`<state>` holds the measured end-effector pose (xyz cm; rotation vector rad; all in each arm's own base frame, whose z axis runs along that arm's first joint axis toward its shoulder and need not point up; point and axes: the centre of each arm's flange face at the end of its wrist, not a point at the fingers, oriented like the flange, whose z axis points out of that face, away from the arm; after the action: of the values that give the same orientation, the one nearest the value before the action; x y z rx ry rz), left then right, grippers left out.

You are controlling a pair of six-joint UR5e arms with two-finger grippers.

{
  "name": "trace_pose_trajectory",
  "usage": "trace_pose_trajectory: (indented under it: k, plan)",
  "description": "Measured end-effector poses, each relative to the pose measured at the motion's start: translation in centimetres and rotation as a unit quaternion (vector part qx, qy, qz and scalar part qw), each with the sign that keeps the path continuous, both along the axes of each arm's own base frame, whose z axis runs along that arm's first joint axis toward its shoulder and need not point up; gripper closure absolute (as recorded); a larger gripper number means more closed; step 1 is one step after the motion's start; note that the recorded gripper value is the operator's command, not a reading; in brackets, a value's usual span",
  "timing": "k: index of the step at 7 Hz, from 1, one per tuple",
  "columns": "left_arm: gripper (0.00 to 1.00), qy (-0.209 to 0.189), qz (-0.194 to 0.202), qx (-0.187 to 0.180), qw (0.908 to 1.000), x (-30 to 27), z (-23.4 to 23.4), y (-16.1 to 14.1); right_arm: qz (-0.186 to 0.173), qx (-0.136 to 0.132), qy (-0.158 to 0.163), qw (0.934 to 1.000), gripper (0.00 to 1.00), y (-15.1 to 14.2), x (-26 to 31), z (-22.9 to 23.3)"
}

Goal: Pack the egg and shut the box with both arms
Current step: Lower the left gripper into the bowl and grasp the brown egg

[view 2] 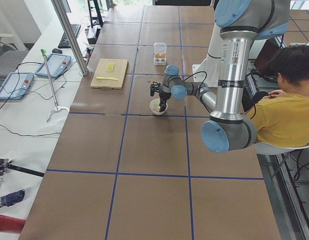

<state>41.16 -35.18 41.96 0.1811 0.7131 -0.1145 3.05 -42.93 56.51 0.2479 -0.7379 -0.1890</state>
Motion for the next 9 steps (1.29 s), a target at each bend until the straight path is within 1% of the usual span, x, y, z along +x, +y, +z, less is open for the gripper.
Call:
trace_pose_trajectory:
  k: [1,2,6,7,8,9]
  plan:
    - [0.44,0.0,0.001,0.0,1.0,0.1,0.0,0.1,0.0,0.0,0.0,1.0,0.0,0.0,0.0,0.0]
    - [0.47,0.0,0.003,0.0,1.0,0.3,0.0,0.2,0.0,0.0,0.0,1.0,0.0,0.0,0.0,0.0]
    - [0.46,0.002,0.006,0.001,1.0,0.6,-0.2,0.3,0.0,0.0,0.0,1.0,0.0,0.1,0.1,0.1]
    - [0.57,0.002,0.006,0.001,1.0,0.9,-0.3,0.2,0.0,0.0,0.0,1.0,0.0,0.1,0.1,0.1]
    - [0.73,0.002,0.006,0.001,1.0,1.2,-0.4,0.1,0.0,-0.001,0.0,1.0,0.0,0.1,0.1,0.1]
    - [0.84,0.004,0.006,0.002,1.0,1.3,-0.6,0.0,0.0,0.0,0.0,1.0,0.0,0.1,0.1,0.1]
